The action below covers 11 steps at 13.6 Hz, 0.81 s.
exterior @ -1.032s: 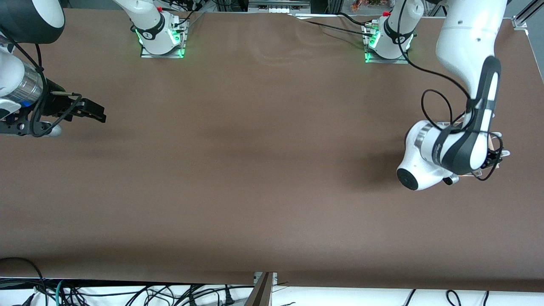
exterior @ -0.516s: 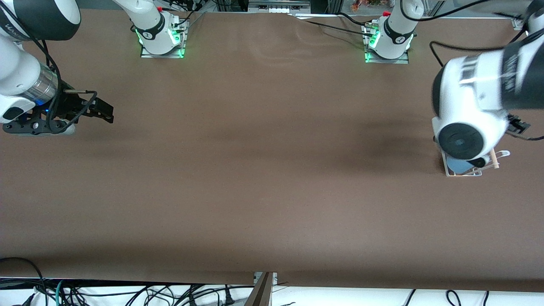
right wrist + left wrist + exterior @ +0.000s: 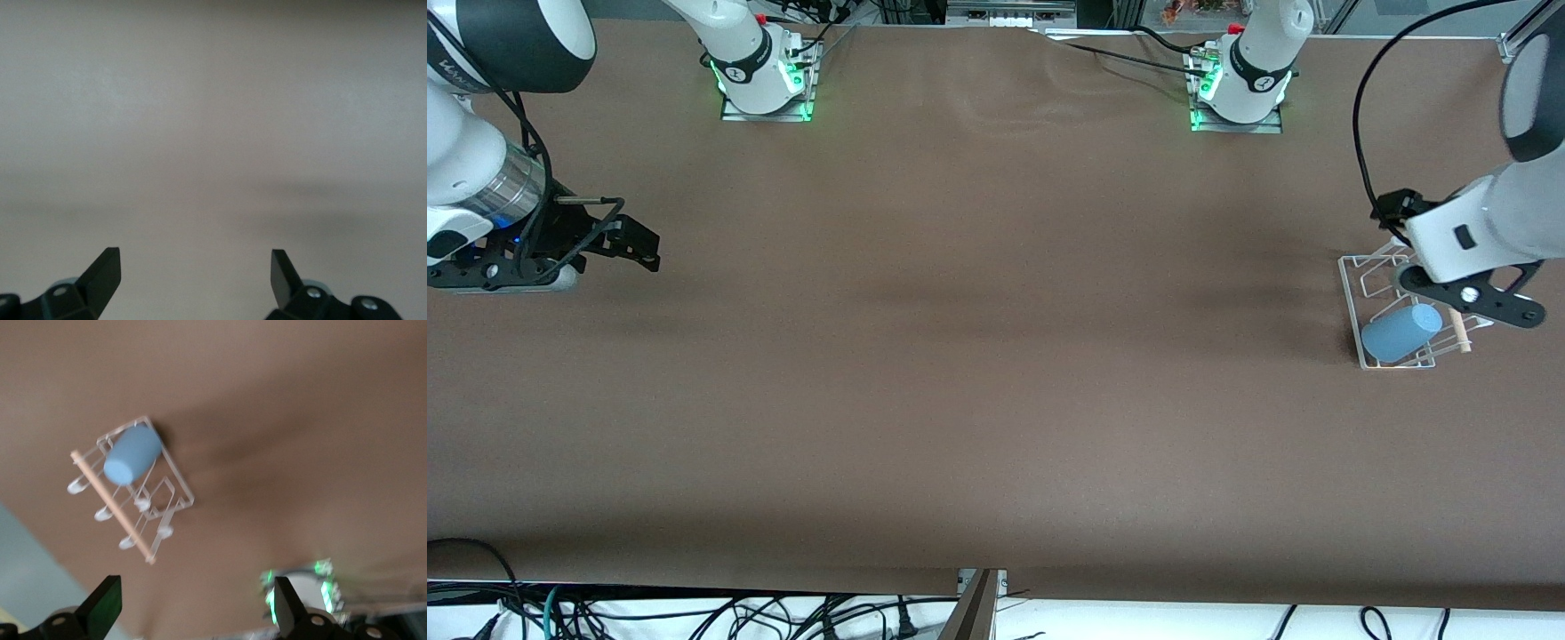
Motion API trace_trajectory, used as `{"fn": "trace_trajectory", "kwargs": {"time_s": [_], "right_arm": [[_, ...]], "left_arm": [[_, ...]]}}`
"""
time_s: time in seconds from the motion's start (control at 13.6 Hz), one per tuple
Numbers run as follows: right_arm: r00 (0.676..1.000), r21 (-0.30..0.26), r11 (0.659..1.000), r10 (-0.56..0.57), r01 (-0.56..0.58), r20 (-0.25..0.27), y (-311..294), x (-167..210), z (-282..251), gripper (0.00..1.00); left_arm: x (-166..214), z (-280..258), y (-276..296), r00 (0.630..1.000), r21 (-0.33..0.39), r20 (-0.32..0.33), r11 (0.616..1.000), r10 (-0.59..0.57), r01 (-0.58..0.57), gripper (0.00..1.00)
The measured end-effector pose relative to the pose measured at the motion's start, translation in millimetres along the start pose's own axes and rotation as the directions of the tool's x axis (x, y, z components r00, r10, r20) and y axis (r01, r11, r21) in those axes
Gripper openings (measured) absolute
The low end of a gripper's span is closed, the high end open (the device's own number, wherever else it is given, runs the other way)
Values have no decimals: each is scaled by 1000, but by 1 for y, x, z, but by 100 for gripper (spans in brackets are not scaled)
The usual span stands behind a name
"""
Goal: Transfer cup to left arm and place on rack
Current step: 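Open the left gripper and raise it away from the rack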
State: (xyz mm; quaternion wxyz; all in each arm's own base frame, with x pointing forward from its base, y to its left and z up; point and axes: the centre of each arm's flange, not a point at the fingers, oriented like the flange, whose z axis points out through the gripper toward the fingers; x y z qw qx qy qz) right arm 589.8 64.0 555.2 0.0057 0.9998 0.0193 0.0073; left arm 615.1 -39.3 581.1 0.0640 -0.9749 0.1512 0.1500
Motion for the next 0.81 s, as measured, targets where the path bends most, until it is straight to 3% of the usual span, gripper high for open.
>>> {"fn": "trace_trajectory", "kwargs": {"time_s": [0.15, 0.29, 0.44, 0.81], "right_arm": [[1000, -1, 1000, -1, 1, 11, 1, -1, 1, 100], [1000, -2, 1000, -3, 3, 26, 3, -5, -1, 100], [999, -5, 1000, 0, 0, 47, 9, -10, -5, 100], [998, -6, 1000, 1, 0, 57, 14, -17, -13, 100]], "left_arm": [[-7, 7, 3, 981, -75, -137, 989, -138, 129, 100], [-19, 17, 15, 943, -126, -212, 964, -256, 233, 100], [-30, 23, 25, 916, -154, -269, 952, -297, 264, 100], [-53, 27, 24, 910, -161, -252, 942, -328, 295, 100]]}}
